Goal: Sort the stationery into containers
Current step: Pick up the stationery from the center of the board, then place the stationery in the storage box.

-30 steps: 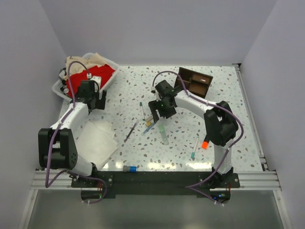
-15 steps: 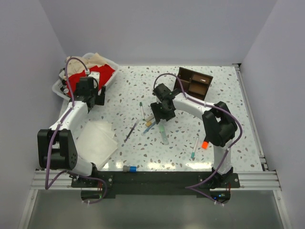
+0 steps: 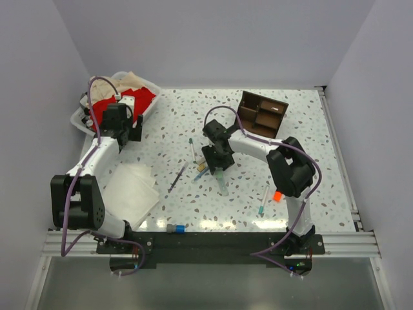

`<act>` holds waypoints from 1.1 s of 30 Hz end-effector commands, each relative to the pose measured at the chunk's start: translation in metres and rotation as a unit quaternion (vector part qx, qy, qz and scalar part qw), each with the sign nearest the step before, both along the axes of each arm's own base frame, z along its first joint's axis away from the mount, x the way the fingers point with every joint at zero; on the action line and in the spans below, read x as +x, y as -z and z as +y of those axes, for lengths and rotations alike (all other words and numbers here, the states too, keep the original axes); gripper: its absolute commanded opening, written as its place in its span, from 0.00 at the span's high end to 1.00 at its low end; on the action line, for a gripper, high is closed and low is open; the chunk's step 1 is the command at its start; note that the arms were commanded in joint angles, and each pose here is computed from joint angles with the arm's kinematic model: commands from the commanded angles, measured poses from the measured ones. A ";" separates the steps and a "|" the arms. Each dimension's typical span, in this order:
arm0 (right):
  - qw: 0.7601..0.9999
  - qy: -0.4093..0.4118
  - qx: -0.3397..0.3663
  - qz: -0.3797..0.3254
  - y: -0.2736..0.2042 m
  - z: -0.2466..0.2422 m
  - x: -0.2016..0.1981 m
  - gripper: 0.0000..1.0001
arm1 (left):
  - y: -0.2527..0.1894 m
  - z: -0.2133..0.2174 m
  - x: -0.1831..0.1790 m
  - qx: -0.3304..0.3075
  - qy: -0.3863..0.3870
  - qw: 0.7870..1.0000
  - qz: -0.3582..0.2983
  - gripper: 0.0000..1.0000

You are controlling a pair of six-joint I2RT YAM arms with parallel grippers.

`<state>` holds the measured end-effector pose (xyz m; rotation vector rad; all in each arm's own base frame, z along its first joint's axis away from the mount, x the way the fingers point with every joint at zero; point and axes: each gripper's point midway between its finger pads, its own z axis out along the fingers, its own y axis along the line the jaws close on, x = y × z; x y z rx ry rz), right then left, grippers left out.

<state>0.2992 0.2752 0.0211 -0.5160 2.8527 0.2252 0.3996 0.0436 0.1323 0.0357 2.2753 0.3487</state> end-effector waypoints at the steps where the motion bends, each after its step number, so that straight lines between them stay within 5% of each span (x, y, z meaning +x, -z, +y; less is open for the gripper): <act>1: 1.000 0.010 -0.018 0.015 0.010 -0.006 -0.005 0.43 | -0.025 0.004 0.014 0.002 -0.006 0.999 -0.045 0.00; 10: 0.999 0.001 -0.039 0.025 0.019 -0.012 -0.008 0.57 | -0.023 0.005 0.012 0.005 -0.008 0.999 -0.049 0.00; 16: 0.999 -0.026 -0.044 -0.005 -0.002 -0.018 -0.002 1.00 | -0.024 0.002 0.017 -0.003 -0.003 0.998 -0.058 0.00; 19: 0.997 -0.052 -0.046 -0.040 -0.028 -0.020 0.010 1.00 | -0.033 0.000 0.026 -0.002 0.008 0.998 -0.069 0.00; 26: 0.970 -0.108 0.010 -0.216 -0.160 0.002 0.066 1.00 | -0.064 -0.024 0.051 -0.022 0.079 0.989 -0.123 0.00; 30: 0.906 -0.075 0.066 -0.412 -0.256 0.003 0.121 1.00 | -0.065 -0.041 0.056 -0.027 0.110 0.985 -0.130 0.00; 33: 0.868 -0.018 0.054 -0.492 -0.289 -0.019 0.160 1.00 | -0.059 -0.057 0.057 -0.030 0.128 0.984 -0.122 0.00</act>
